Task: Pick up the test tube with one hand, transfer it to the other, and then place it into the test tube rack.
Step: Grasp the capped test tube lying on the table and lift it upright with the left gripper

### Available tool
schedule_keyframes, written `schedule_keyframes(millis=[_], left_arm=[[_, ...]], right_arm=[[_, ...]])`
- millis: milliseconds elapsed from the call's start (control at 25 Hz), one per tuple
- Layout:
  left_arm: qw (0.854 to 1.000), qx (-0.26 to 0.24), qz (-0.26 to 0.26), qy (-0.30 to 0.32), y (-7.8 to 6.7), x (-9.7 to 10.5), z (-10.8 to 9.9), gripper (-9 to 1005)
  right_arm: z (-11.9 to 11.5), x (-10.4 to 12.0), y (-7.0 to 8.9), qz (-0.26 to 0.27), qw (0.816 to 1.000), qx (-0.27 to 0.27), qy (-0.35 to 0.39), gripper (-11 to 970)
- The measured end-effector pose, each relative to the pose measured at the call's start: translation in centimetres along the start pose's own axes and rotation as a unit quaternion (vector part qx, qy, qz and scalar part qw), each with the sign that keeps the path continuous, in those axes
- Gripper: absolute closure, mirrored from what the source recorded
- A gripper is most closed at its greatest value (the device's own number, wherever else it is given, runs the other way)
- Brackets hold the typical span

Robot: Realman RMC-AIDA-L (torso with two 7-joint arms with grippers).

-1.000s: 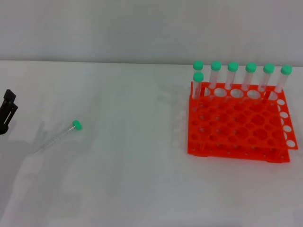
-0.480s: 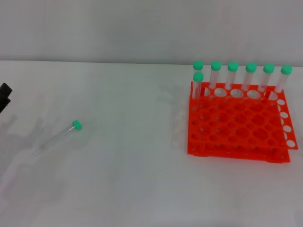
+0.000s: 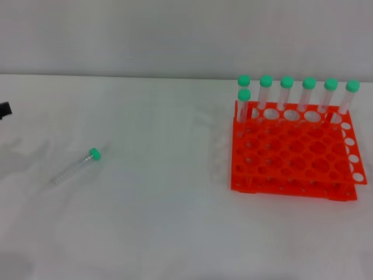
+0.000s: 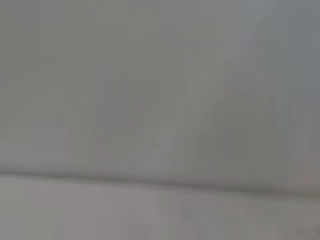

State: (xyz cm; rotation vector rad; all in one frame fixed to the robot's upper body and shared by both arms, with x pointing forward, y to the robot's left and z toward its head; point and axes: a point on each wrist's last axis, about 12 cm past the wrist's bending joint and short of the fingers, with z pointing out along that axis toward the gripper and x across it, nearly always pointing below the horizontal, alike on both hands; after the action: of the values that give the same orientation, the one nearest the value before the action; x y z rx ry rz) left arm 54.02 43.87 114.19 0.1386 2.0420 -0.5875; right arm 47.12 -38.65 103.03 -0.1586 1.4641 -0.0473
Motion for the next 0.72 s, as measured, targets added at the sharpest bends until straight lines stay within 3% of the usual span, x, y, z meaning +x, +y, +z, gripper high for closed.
schedule_keyframes(millis=[200, 360, 720], left_arm=[[0.992, -0.016, 0.039, 0.118, -1.0, -3.3, 0.4, 167], [0.973, -0.015, 0.082, 0.214, -2.3, -5.0, 1.8, 167], [0.942, 0.015, 0.183, 0.279, -4.1, -5.2, 4.3, 167]], right_arm=[[0.1, 0.0, 0.0, -0.001, 1.0, 0.0, 0.0, 101], [0.2, -0.1, 0.0, -0.001, 1.0, 0.001, -0.001, 101], [0.3, 0.0, 0.3, 0.003, 1.0, 0.001, -0.002, 102]])
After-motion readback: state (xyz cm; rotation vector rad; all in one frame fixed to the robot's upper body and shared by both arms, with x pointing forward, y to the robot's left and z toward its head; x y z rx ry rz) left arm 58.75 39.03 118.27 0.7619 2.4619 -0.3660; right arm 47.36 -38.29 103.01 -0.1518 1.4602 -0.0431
